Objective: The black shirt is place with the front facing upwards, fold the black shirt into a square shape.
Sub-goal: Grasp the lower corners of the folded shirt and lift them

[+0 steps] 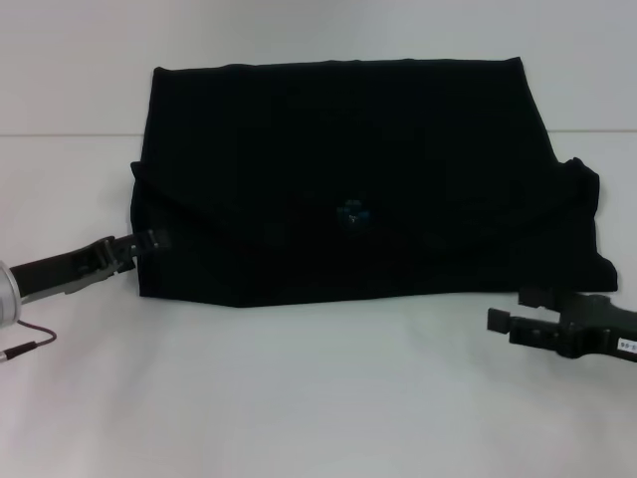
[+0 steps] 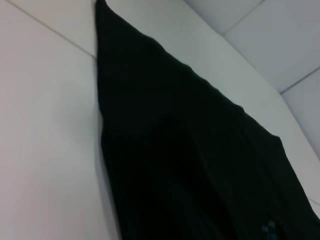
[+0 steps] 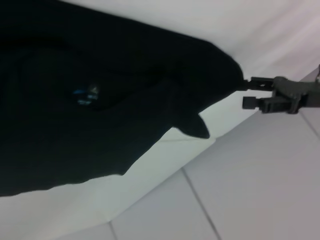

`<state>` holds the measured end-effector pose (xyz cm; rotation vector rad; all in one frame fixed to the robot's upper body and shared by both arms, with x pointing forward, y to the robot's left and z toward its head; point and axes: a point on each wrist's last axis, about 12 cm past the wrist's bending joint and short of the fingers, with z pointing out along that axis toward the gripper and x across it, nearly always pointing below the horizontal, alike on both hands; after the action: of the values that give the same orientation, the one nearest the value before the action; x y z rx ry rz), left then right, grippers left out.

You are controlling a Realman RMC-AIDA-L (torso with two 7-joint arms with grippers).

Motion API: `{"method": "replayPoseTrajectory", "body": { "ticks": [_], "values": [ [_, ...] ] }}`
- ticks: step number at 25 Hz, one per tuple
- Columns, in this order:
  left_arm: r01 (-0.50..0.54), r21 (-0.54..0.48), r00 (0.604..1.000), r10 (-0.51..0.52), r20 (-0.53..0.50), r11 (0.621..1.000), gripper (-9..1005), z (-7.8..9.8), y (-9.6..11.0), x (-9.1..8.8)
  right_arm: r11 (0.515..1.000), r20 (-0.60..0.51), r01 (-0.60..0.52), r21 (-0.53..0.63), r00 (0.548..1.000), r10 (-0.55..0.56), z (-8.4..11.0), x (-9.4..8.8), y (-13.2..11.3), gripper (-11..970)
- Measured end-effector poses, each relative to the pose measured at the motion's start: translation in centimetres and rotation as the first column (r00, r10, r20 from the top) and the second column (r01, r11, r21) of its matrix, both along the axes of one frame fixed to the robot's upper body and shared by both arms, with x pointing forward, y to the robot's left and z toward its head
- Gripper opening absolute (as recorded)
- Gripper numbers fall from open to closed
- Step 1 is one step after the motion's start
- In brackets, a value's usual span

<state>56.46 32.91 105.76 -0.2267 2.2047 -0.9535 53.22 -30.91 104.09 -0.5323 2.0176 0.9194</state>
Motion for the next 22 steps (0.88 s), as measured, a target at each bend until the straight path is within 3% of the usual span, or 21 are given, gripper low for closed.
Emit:
{"method": "replayPoseTrajectory", "body": {
  "ticks": [9, 20, 22],
  "values": [
    [0.064, 0.015, 0.998, -0.064, 0.018, 0.998, 855, 0.1, -1.1, 0.3, 1.000, -0.004, -0.017, 0.001, 1.000, 0.017, -0.1, -0.1, 0.5, 900],
    [0.111, 0.025, 0.993, -0.110, -0.048, 0.993, 848, 0.0, -1.9, 0.4, 1.000, -0.005, -0.018, 0.004, 1.000, 0.018, -0.2, -0.1, 0.7, 894],
    [0.129, 0.041, 0.990, -0.126, -0.058, 0.991, 779, -0.1, -2.1, 0.4, 1.000, -0.005, -0.013, 0.005, 1.000, 0.013, -0.2, -0.2, 0.6, 895]
  ]
}}
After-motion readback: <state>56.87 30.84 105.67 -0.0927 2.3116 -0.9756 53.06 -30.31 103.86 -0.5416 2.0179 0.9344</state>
